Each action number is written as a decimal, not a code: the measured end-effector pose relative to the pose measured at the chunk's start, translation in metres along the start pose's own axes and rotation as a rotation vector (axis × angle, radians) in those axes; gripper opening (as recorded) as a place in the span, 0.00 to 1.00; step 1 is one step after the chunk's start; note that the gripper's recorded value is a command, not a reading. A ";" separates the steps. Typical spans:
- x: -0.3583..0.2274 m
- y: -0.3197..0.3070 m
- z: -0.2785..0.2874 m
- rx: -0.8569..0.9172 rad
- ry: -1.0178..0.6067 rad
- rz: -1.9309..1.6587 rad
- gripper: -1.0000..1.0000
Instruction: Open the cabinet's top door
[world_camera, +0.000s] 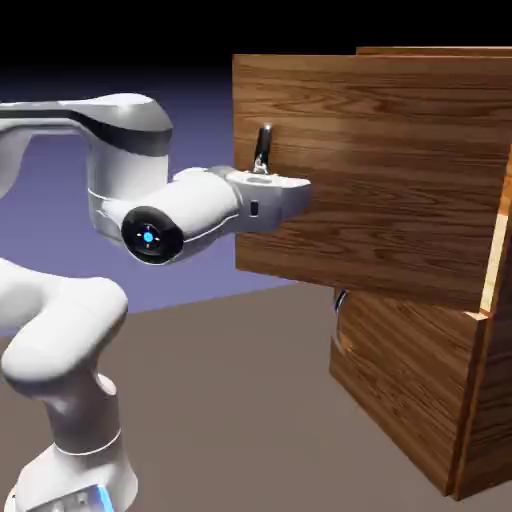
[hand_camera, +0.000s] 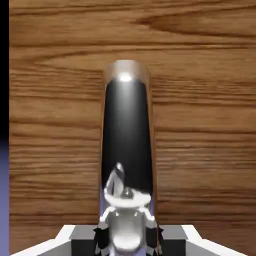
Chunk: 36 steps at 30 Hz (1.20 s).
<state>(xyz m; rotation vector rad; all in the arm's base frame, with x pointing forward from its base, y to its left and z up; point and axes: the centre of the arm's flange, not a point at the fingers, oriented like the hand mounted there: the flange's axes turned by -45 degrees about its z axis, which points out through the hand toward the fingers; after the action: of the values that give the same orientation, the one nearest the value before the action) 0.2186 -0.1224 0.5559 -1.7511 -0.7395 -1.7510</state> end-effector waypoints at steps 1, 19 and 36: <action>0.000 0.003 -0.008 0.023 0.000 0.000 0.00; 0.000 0.106 -0.141 0.481 0.000 0.000 0.00; 0.000 0.158 -0.177 0.653 -0.001 0.000 0.00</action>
<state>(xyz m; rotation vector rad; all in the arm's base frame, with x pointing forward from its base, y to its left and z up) 0.2082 -0.3600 0.5562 -1.2976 -1.1507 -1.2954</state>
